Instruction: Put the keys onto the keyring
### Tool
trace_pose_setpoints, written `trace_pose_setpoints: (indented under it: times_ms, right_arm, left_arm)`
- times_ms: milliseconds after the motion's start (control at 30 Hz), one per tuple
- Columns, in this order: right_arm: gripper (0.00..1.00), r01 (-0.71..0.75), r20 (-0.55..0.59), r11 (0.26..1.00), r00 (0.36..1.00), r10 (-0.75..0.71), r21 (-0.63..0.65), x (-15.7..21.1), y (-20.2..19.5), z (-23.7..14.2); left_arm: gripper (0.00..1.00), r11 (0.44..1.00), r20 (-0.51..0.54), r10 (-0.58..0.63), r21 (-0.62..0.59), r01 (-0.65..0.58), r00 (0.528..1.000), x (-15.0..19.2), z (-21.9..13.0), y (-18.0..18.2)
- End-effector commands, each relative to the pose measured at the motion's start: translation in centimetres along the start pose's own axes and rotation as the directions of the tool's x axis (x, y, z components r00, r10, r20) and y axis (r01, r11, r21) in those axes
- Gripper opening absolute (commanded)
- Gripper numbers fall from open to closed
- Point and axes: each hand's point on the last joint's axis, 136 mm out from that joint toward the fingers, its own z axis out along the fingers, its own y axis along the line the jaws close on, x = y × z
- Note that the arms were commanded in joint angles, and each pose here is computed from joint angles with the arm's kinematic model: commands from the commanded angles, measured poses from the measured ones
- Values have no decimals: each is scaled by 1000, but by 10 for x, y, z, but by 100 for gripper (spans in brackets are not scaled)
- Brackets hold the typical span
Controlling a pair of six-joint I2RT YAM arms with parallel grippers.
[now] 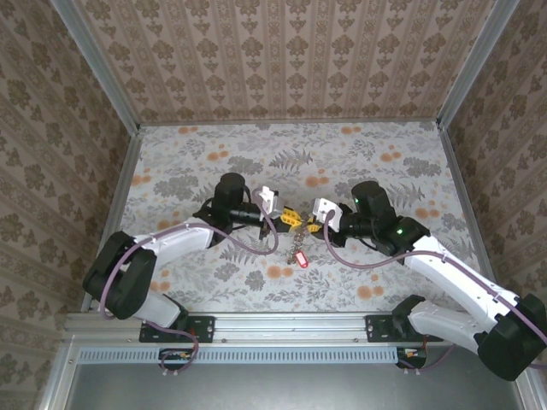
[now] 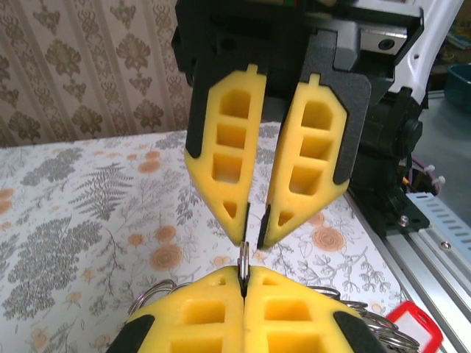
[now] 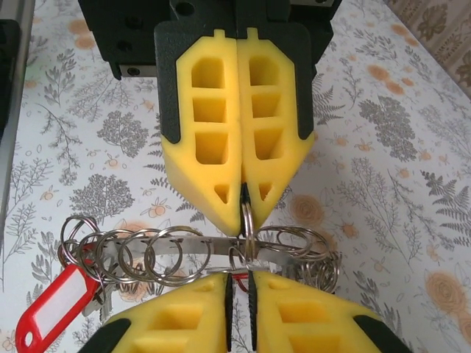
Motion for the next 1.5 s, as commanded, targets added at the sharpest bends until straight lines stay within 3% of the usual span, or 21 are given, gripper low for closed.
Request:
trace_pose_setpoints:
  times_ms: [0,167,333,567,833,1000,1467]
  right_arm:
    - [14,-16,40,999,999,18,-35,-7,2,5]
    - [8,-18,53,999,998,20,-49,-11,-1,13]
    - [12,-30,88,998,996,35,-54,-18,-4,22]
    - [23,-56,171,997,983,64,-48,-26,-7,19]
    - [20,-120,233,992,966,109,36,-15,-20,-11]
    - [25,-114,232,990,968,92,81,-12,-21,-27]
    - [25,-79,204,997,976,77,5,-22,-24,-13]
  left_arm:
    - [0,999,91,47,21,-49,995,-18,-2,-2]
    - [0,998,158,63,-7,-63,985,-24,-3,1]
    - [0,997,234,74,-42,-66,969,-28,-4,5]
    - [0,996,236,86,-35,-80,968,-30,0,4]
    - [0,996,236,90,-39,-84,968,-30,-2,2]
    - [0,996,238,92,-31,-87,967,-32,-2,0]
    - [0,993,244,110,23,-119,964,-36,3,-8]
